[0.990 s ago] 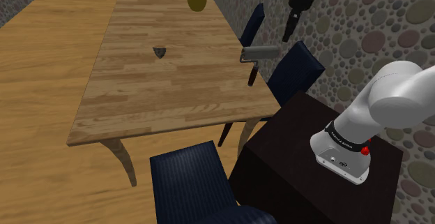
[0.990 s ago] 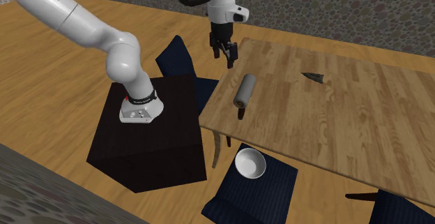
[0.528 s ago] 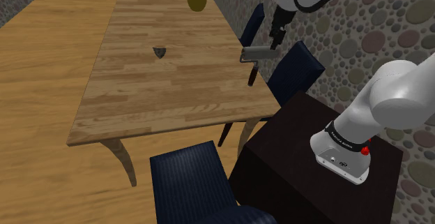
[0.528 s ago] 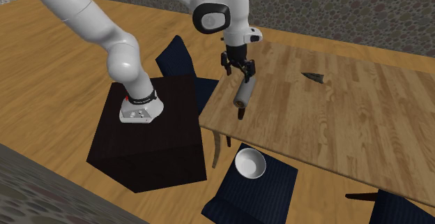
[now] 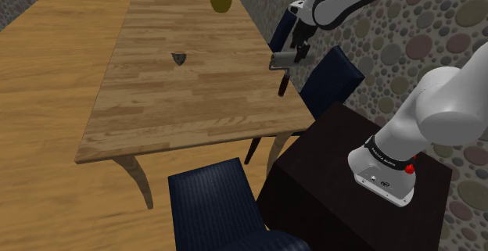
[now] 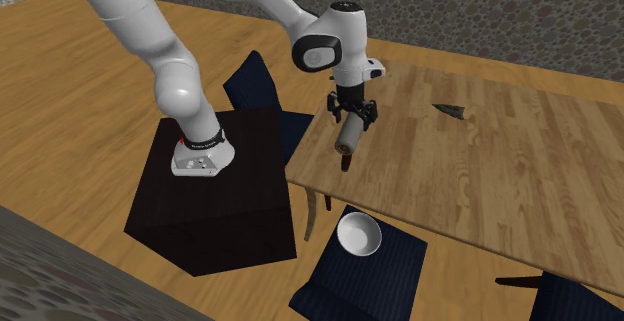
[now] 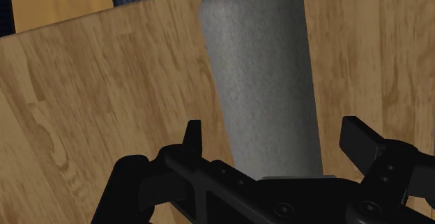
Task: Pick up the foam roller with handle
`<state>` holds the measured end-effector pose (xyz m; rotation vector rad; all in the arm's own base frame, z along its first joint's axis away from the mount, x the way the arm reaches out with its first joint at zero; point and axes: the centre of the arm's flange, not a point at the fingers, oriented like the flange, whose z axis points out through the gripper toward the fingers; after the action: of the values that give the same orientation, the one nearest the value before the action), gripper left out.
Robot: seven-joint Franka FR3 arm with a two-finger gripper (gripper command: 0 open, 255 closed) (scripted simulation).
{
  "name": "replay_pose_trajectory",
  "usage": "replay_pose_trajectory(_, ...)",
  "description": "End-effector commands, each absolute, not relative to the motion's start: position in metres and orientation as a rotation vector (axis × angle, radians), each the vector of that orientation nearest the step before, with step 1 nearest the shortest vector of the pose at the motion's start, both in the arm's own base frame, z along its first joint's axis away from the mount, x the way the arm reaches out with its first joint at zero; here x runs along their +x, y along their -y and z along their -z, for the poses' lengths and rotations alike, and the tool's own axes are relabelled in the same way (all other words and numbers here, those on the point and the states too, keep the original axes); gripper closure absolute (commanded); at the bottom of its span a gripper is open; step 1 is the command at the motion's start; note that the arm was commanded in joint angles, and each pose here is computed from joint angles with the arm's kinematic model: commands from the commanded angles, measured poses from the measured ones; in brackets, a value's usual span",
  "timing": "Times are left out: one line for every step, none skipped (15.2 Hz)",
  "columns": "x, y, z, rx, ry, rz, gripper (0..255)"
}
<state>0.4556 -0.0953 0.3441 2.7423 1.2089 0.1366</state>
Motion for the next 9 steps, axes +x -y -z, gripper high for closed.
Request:
replay_pose_trajectory(0.4559, 0.0959, -0.3331, 2.741, -1.211, -0.138, 0)
replay_pose_trajectory(0.4559, 0.0959, -0.3279, 2.741, -1.211, -0.138, 0)
replay_pose_trajectory(0.4559, 0.0959, -0.3248, 2.741, -1.211, -0.138, 0)
replay_pose_trajectory(0.4559, 0.0959, -0.3248, 2.741, -1.211, -0.138, 0)
replay_pose_trajectory(0.4561, 0.0964, -0.3251, 2.741, -1.211, -0.138, 255)
replay_pose_trajectory(0.4560, 0.0964, -0.3250, 2.741, -1.211, -0.138, 255)
replay_pose_trajectory(0.4560, 0.0965, -0.3249, 2.741, -1.211, -0.138, 255)
replay_pose_trajectory(0.4560, 0.0965, -0.3247, 2.741, -1.211, -0.138, 255)
replay_pose_trajectory(0.4565, 0.0960, -0.3247, 2.741, -1.211, -0.138, 255)
